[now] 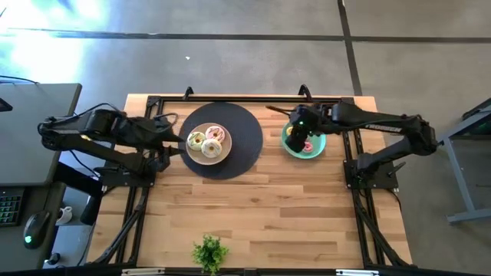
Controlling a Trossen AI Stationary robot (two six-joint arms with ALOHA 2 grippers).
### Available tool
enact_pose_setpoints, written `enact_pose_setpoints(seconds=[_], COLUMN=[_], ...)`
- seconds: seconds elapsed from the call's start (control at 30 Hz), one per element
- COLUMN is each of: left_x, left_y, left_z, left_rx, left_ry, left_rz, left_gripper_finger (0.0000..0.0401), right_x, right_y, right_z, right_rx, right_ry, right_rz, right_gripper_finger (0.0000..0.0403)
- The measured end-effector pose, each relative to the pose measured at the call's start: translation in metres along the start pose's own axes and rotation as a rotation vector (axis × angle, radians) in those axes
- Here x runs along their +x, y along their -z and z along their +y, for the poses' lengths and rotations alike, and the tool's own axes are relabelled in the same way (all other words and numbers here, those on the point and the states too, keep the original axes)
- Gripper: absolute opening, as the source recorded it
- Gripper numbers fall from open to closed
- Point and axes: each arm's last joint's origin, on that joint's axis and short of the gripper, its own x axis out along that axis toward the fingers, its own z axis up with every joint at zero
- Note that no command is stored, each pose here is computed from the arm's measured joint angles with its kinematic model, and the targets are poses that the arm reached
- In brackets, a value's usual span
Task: Pick & Place donuts
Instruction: Return to Home Position
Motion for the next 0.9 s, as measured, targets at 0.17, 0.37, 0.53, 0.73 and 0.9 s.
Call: enact_pose_setpoints(seconds=[0.17,0.37,0.53,0.73,0.9], left_x=[-0.028,-0.069,-0.076,-0.049,-0.02], left_y=[0.013,0.038,0.066,0.097,0.112], left_z=[0.013,0.036,0.048,0.05,0.048], left_rx=[-0.01,-0.078,-0.047,0.025,0.038], left_ry=[0.028,0.022,0.082,0.18,0.195], left_rz=[-0.076,-0.275,-0.427,-0.536,-0.584], left_gripper_finger=[0.0186,0.0186,0.0186,0.0186,0.0186], right_x=[-0.049,-0.076,-0.065,-0.039,-0.022], right_y=[-0.002,0.036,0.074,0.111,0.137], right_z=[0.004,-0.002,-0.009,-0.016,-0.025], right_rx=[-0.147,-0.141,-0.097,-0.066,-0.078], right_ry=[0.001,-0.019,-0.09,-0.194,-0.27], right_rz=[-0.192,-0.363,-0.526,-0.705,-0.813], right_gripper_finger=[0.0141,0.0138,0.0138,0.0138,0.0138])
